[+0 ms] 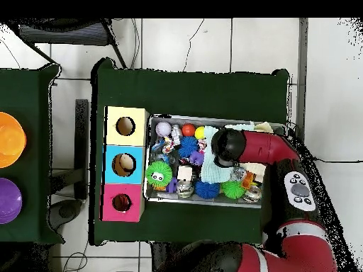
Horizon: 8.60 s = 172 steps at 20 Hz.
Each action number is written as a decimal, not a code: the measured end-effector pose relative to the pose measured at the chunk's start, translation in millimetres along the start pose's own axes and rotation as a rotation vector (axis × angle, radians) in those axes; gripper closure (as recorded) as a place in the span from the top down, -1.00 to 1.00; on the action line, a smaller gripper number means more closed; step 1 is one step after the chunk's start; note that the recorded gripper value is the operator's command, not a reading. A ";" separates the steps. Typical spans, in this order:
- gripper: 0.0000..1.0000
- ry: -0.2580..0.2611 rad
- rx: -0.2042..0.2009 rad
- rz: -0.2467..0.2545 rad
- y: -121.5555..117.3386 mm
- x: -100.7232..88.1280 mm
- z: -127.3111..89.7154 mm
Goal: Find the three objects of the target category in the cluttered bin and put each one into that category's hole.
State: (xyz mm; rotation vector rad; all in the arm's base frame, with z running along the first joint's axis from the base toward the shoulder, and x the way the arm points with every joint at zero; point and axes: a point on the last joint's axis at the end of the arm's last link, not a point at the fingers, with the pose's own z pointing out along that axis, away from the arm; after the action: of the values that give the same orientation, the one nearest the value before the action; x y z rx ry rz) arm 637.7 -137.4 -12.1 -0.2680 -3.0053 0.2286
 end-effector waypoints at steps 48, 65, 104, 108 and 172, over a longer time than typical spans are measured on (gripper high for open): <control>-1.00 0.132 -0.115 -0.017 110.9 202.7 -120.0; 1.00 -0.359 -0.390 0.132 148.8 107.4 -102.7; 1.00 -0.428 -0.288 0.022 149.1 97.3 -158.9; 1.00 -0.429 -0.279 0.040 139.0 69.3 -158.7; 1.00 -0.055 -0.163 0.172 -55.4 54.7 -17.8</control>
State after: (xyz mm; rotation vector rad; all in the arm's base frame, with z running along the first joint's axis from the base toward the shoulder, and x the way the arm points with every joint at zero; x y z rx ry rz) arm 577.3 -178.7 19.7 -0.5460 -3.0605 0.0050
